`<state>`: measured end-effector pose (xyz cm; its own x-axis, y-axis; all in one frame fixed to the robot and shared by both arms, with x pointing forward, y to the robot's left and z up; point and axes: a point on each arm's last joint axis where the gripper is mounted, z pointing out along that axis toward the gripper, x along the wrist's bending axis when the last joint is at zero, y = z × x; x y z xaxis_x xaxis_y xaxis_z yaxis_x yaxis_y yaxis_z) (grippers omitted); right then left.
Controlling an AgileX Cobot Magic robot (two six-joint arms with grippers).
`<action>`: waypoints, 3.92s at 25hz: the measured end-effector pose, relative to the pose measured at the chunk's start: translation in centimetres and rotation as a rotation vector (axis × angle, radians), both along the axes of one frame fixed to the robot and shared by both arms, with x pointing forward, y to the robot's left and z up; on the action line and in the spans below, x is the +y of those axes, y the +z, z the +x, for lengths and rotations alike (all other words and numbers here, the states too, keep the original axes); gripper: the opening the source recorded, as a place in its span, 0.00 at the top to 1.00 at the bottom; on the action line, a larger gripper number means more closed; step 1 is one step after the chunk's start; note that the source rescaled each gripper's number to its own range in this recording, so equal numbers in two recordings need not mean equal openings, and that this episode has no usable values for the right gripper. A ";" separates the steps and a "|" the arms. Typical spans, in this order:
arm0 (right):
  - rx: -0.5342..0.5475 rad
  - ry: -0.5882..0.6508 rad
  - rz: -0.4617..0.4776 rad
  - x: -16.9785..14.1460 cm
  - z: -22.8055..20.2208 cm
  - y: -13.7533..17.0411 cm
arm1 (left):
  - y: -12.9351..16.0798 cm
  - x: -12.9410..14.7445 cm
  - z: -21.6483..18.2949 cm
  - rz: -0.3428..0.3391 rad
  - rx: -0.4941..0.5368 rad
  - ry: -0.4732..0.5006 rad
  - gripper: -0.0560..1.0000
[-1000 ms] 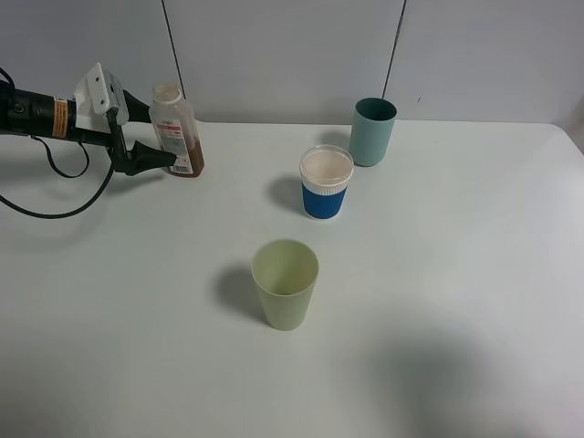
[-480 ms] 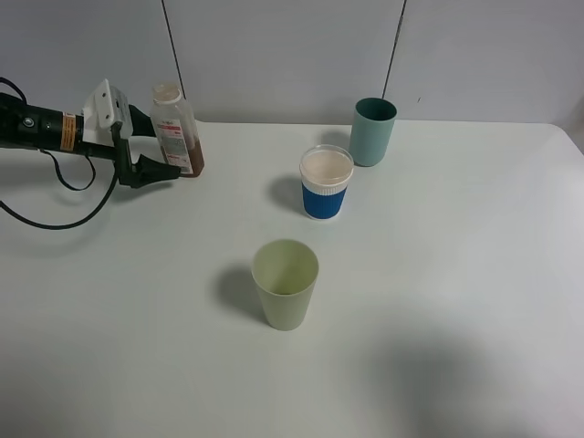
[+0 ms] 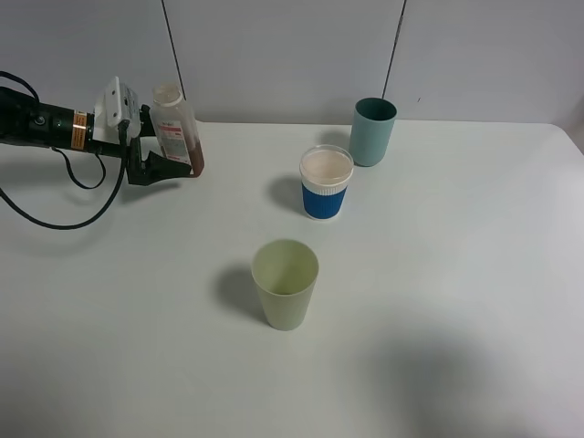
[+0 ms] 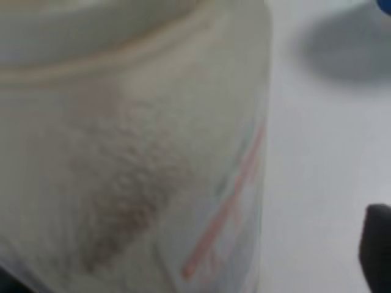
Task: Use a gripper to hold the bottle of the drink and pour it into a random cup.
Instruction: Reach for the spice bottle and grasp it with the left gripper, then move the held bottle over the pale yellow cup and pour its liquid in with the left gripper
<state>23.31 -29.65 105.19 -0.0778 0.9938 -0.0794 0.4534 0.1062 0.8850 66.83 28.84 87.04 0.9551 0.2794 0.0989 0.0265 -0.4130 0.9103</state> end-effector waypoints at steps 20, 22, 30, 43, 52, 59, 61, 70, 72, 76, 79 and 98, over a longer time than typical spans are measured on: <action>0.000 0.000 0.000 0.0 0.0 0.0 | 0.0 -0.7 0.0 -0.034 0.105 0.033 0.92; 0.000 0.000 0.000 0.0 0.0 0.0 | 0.0 -0.7 0.0 -0.043 0.130 0.045 0.92; 0.000 0.000 0.000 0.0 0.0 0.0 | 0.1 -0.6 0.3 -0.099 0.263 0.145 0.92; 0.000 0.000 0.000 0.0 0.0 0.0 | 2.6 -2.1 0.5 -0.062 0.237 0.153 0.92; 0.000 0.000 0.000 0.0 0.0 0.0 | 7.6 -5.2 0.9 -0.103 0.162 0.222 0.92; 0.000 0.000 0.000 0.0 0.0 0.0 | 11.4 -7.9 1.1 -0.208 0.145 0.338 0.92; 0.000 0.000 0.000 0.0 0.0 0.0 | 12.5 -8.3 1.1 -0.233 0.138 0.379 0.92; 0.000 0.000 0.000 0.0 0.0 0.0 | 14.3 -8.2 -0.7 -0.297 0.168 0.746 0.92; 0.000 0.000 0.000 0.0 0.0 0.0 | 14.1 -7.7 -1.7 -0.274 0.157 0.796 0.92; 0.000 0.000 0.000 0.0 0.0 0.0 | 14.4 -7.0 -3.9 -0.252 0.117 0.851 0.92; 0.000 0.000 0.000 0.0 0.0 0.0 | 14.4 -6.4 -5.9 -0.227 0.099 0.899 0.92; 0.000 0.000 0.000 0.0 0.0 0.0 | 13.9 -4.3 -17.7 0.119 0.013 1.005 0.92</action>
<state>23.31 -29.65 105.19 -0.0778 0.9938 -0.0794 0.4534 0.1062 0.8850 49.15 24.57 100.92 0.2838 0.9436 0.1703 0.4216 -0.2823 0.8617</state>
